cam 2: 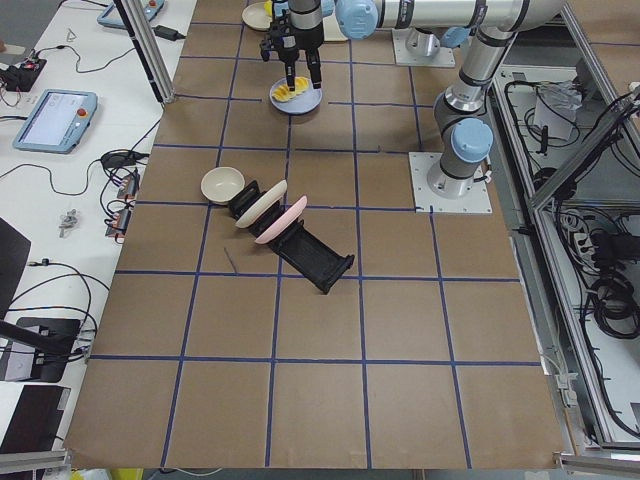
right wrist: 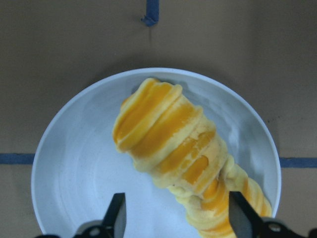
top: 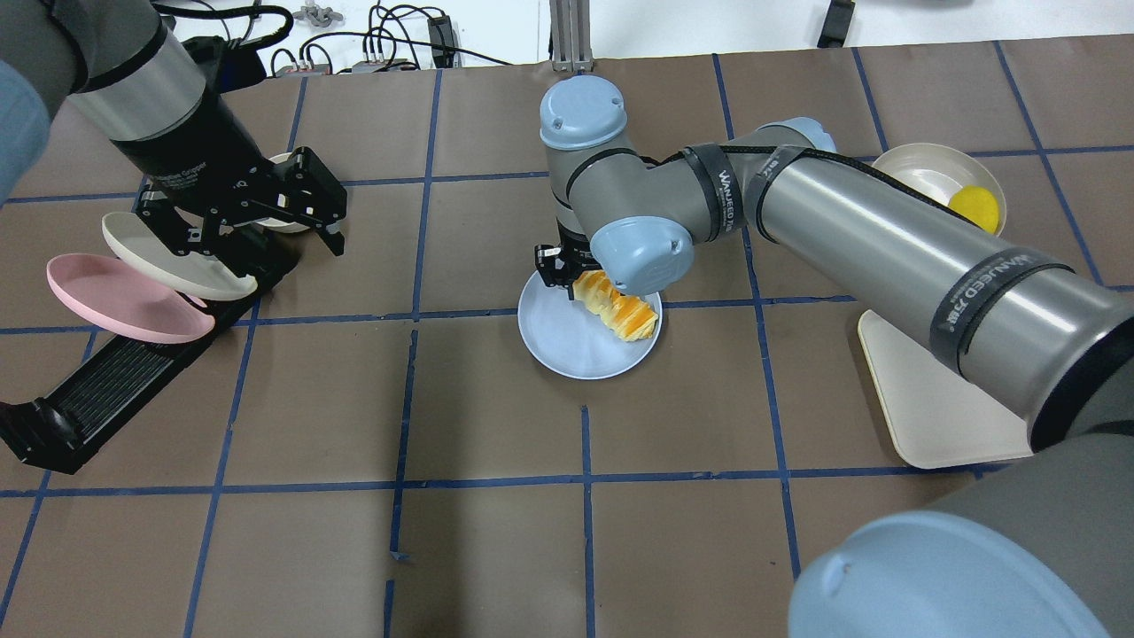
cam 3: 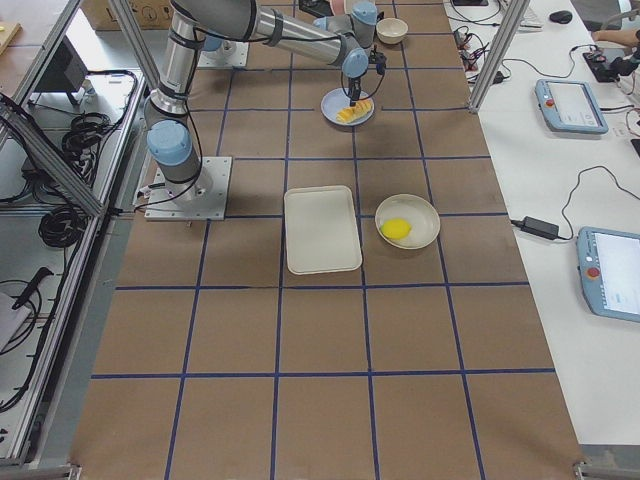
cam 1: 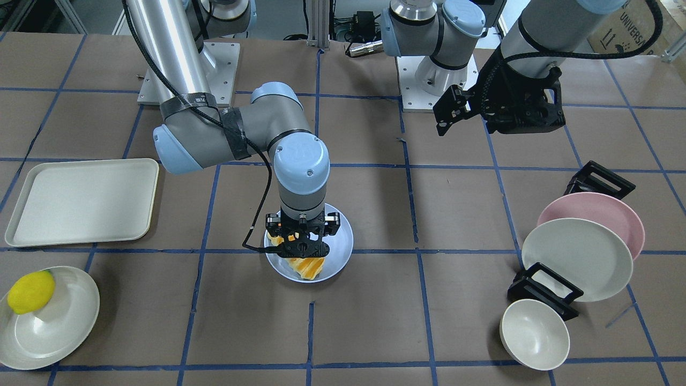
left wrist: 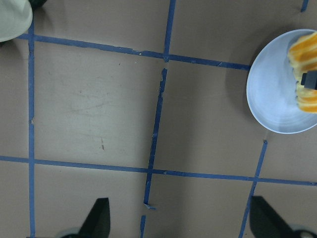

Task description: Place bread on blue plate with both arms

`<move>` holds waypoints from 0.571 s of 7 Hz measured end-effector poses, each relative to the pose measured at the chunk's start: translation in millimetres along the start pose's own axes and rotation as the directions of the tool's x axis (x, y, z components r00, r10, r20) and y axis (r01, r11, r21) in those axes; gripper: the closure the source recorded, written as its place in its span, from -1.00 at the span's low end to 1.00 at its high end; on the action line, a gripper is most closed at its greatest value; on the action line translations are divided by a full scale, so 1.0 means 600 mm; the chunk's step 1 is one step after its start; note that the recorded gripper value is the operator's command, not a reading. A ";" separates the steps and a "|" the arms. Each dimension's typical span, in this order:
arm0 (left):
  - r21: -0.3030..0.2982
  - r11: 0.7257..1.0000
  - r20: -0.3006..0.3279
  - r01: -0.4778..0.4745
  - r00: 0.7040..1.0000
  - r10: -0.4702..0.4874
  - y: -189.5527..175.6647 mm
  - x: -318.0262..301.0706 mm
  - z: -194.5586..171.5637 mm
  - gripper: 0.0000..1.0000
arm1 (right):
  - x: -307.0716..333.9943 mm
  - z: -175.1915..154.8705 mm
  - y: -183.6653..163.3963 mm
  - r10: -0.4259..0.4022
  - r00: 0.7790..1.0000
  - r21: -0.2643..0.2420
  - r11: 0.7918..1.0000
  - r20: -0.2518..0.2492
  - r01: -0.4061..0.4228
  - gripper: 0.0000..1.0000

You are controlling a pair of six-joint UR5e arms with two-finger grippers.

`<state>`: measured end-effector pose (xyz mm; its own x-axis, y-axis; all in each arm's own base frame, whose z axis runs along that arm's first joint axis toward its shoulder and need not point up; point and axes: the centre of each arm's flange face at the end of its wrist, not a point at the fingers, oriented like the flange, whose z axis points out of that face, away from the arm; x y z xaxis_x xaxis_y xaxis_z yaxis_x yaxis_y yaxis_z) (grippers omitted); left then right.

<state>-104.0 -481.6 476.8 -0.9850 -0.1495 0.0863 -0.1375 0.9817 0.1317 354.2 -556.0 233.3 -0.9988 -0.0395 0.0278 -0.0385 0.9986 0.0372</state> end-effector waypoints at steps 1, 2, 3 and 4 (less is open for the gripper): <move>0.000 1.000 0.000 -0.001 1.000 0.001 0.000 0.000 0.000 -1.00 | 0.012 -0.017 -0.007 0.008 1.000 0.014 1.000 0.004 -0.008 -1.00; -0.001 1.000 -0.001 -0.001 1.000 0.001 0.000 0.000 0.001 -1.00 | 0.047 -0.064 -0.020 0.030 0.999 0.039 0.999 0.012 -0.031 -1.00; -0.003 1.000 -0.001 -0.002 1.000 0.002 0.000 0.000 0.001 -1.00 | 0.111 -0.135 -0.034 0.064 0.998 0.055 0.996 0.017 -0.065 -1.00; -0.003 1.000 -0.001 -0.002 1.000 0.002 0.001 0.000 0.001 -1.00 | 0.193 -0.228 -0.044 0.106 0.994 0.076 0.991 0.023 -0.108 -1.00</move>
<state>-104.2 -481.2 476.1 -0.9851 -0.1476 0.0879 -0.1350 0.9816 0.1348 243.7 -592.1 372.0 -0.9977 0.0675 0.0090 0.0670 0.9969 -0.0417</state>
